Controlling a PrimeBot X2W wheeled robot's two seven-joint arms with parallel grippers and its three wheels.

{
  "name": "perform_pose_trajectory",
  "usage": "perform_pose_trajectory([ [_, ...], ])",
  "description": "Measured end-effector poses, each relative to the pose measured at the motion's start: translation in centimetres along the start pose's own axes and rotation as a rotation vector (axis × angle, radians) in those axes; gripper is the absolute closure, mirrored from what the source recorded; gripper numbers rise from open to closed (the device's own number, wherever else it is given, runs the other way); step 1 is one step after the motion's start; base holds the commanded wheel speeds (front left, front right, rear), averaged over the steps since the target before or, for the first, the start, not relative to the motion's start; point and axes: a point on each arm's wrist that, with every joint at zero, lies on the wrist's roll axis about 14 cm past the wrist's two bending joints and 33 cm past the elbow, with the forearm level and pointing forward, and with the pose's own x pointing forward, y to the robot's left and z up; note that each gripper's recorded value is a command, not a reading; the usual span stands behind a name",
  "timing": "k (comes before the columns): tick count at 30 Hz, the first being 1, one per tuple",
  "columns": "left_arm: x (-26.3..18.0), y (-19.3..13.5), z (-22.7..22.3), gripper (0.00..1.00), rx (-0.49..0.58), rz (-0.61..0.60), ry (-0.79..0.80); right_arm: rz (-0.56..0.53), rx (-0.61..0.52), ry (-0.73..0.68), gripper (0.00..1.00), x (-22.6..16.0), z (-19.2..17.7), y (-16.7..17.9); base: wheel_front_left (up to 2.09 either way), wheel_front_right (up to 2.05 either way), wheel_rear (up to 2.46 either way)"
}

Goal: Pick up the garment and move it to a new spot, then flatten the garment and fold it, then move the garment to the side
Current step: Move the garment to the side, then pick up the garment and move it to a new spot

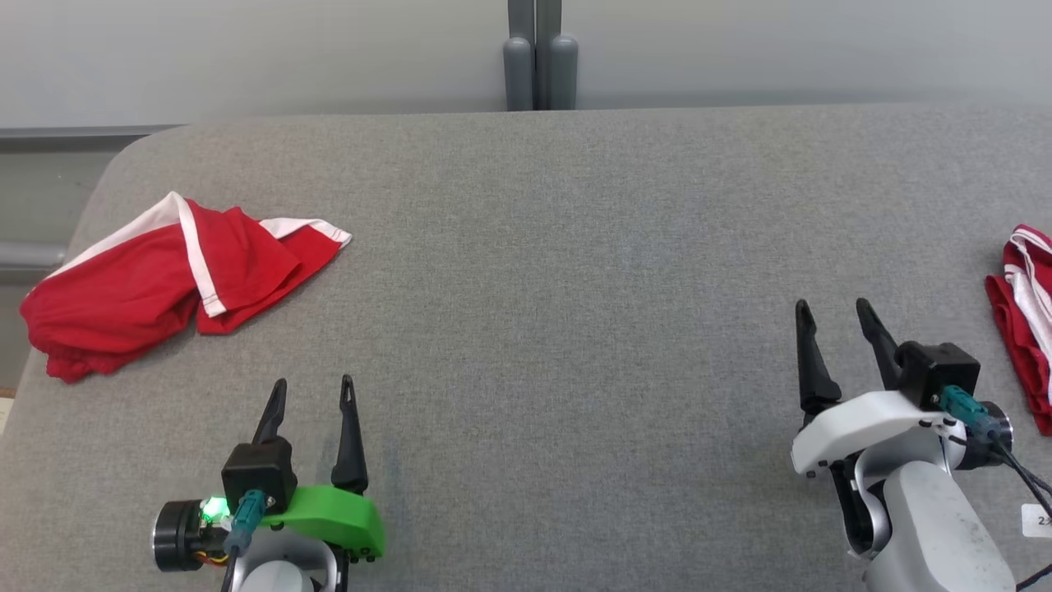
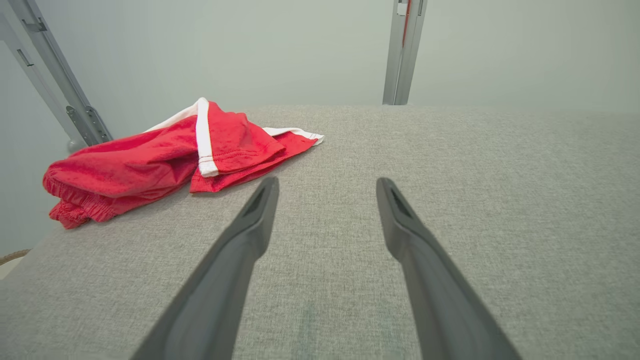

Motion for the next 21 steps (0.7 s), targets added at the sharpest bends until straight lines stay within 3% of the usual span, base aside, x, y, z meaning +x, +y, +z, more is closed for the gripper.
perform_pose_trajectory([
  [21, -2.7, 2.1, 0.9, 0.00, -0.010, 0.061, -0.032, 0.046, 0.065, -0.013, 0.00, -3.7, 0.3, 2.1, 0.00, 0.00, 0.00],
])
